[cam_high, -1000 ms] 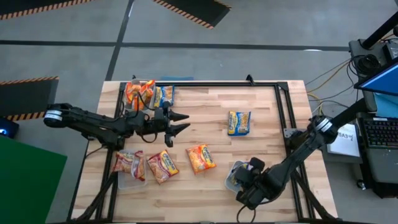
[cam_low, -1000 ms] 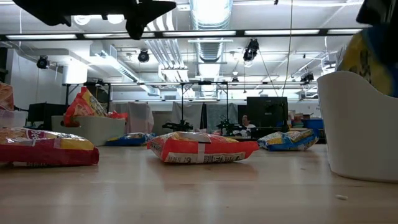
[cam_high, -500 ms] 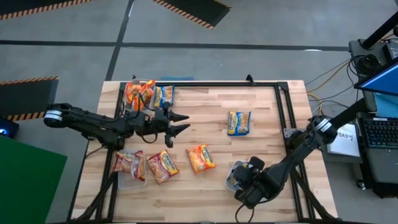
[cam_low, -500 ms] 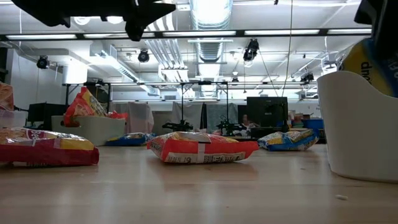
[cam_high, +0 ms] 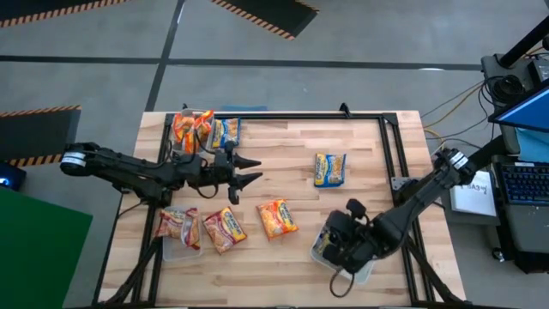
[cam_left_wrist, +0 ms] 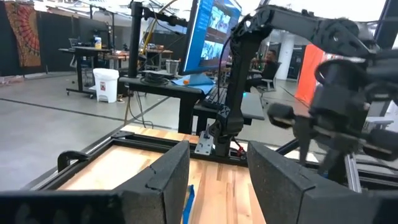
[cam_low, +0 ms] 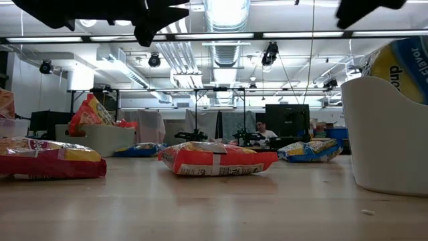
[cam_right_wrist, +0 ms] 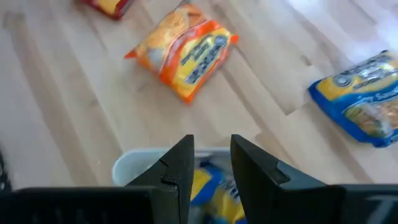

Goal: Sort Maruchan noodles
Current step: Put the orange noodle pack into the gray bin

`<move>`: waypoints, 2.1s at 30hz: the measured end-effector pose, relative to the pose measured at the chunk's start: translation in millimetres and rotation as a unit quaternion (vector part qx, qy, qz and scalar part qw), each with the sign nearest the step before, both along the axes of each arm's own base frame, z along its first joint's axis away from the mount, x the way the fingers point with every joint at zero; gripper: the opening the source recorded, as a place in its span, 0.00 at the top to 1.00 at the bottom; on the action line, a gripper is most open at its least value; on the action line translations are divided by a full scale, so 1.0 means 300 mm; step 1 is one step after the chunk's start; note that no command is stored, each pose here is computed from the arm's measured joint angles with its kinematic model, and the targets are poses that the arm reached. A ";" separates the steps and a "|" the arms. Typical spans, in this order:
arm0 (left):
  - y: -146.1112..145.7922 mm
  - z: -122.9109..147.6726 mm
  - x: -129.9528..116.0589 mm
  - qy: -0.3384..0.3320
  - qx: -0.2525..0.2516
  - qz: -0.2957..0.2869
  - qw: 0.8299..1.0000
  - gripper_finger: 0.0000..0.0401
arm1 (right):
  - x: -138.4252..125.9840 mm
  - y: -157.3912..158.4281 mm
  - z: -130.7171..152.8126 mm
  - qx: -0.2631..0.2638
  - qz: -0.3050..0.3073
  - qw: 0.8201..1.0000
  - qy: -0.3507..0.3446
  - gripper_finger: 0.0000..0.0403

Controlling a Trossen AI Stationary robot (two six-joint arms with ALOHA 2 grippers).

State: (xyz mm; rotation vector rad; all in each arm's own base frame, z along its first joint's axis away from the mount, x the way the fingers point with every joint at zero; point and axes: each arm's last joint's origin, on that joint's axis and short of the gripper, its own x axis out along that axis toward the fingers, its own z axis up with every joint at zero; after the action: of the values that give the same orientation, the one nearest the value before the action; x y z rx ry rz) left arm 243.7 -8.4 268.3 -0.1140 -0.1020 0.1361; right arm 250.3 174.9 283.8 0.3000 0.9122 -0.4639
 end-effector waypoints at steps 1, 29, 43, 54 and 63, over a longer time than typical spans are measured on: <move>0.000 -0.002 0.000 0.003 0.000 0.000 1.000 0.64 | 0.008 -0.017 0.004 -0.002 -0.004 1.000 0.000 0.77; -0.025 -0.135 -0.016 0.211 0.049 -0.116 0.969 0.64 | 0.235 -0.440 -0.127 0.046 0.105 0.993 -0.008 0.98; -0.030 -0.128 -0.009 0.209 0.049 -0.110 0.970 0.66 | 0.251 -0.472 -0.202 0.099 0.120 0.985 -0.076 0.98; -0.151 -0.283 0.058 0.273 -0.011 -0.100 0.957 0.72 | 0.239 -0.453 -0.266 0.119 0.095 0.983 -0.101 0.78; -0.239 -0.409 0.101 0.299 -0.013 -0.084 0.950 0.75 | 0.255 -0.405 -0.340 0.050 0.199 0.971 -0.122 0.64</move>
State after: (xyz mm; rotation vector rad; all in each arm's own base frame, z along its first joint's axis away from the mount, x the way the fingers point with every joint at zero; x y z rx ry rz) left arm 273.9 -80.0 145.5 -0.1032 0.5155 -0.0033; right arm 326.7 53.3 181.8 0.2500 0.7322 -0.0084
